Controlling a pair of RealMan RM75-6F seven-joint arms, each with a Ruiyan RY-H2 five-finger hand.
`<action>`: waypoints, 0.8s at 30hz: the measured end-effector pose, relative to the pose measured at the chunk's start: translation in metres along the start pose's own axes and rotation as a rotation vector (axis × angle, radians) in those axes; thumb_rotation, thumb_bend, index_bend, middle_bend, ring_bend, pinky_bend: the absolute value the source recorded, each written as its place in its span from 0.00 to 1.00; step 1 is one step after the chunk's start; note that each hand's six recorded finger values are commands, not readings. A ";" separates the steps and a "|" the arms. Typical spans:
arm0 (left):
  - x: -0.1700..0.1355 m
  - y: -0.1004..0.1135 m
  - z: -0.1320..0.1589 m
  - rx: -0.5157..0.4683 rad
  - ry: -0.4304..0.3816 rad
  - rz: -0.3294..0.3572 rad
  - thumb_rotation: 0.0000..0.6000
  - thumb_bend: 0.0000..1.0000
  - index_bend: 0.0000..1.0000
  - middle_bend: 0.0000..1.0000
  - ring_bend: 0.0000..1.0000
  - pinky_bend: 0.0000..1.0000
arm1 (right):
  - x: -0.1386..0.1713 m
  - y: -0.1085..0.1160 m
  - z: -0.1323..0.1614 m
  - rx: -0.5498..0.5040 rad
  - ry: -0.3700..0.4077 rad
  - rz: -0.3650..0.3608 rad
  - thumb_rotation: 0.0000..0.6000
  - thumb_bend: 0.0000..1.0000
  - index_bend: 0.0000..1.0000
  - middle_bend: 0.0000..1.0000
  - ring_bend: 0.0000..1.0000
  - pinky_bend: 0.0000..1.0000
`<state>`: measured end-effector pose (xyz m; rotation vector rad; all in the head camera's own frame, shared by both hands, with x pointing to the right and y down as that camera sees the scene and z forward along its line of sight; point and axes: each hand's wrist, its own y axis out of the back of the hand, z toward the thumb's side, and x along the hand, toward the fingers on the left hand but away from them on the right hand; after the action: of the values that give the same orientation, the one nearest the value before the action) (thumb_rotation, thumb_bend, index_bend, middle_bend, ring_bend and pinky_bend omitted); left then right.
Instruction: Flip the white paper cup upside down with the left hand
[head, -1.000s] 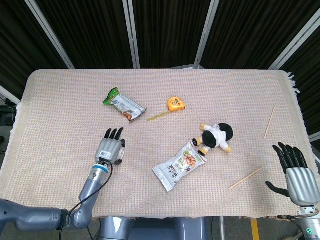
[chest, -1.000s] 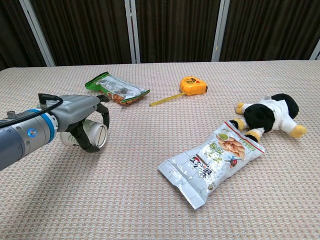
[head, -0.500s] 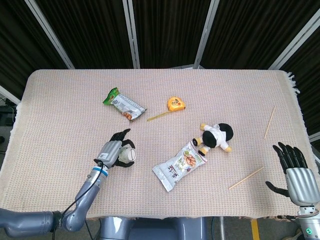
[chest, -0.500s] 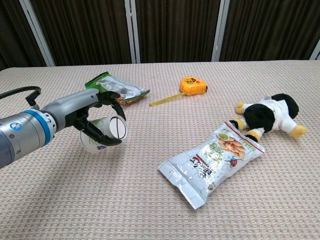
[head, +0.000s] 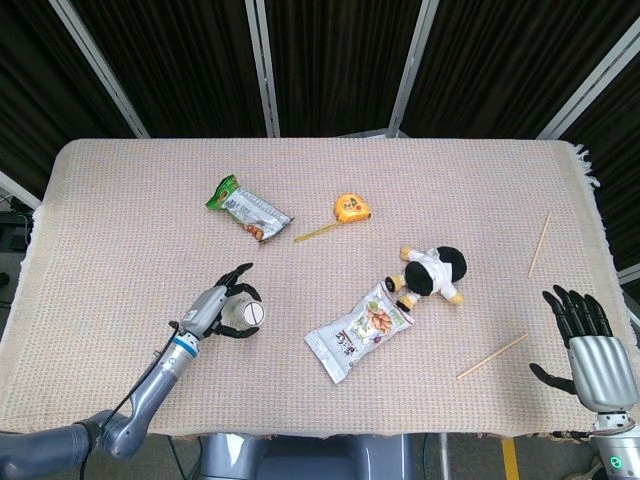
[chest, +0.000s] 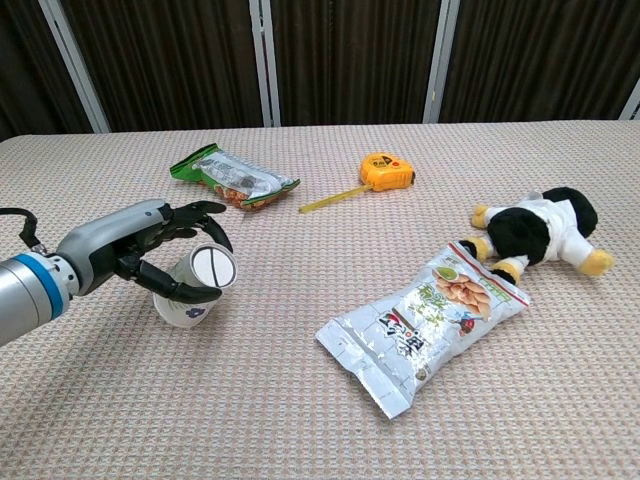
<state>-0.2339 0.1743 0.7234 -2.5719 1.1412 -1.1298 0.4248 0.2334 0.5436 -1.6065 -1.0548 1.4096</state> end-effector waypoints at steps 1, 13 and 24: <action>-0.001 0.001 -0.003 -0.001 0.003 -0.001 1.00 0.17 0.50 0.00 0.00 0.00 | 0.000 0.000 0.000 -0.001 0.002 0.002 1.00 0.01 0.00 0.00 0.00 0.00; -0.021 0.027 -0.028 0.038 0.009 0.025 1.00 0.17 0.19 0.00 0.00 0.00 | 0.001 -0.003 0.003 0.012 0.011 0.007 1.00 0.01 0.00 0.00 0.00 0.00; -0.048 0.063 -0.043 0.246 0.005 0.125 1.00 0.16 0.00 0.00 0.00 0.00 | -0.002 -0.003 0.000 0.058 -0.015 -0.016 1.00 0.01 0.00 0.00 0.00 0.00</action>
<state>-0.3213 0.1700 0.7021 -2.2822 1.0726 -1.1682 0.4239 0.2328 0.5472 -1.5450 -1.0234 1.4315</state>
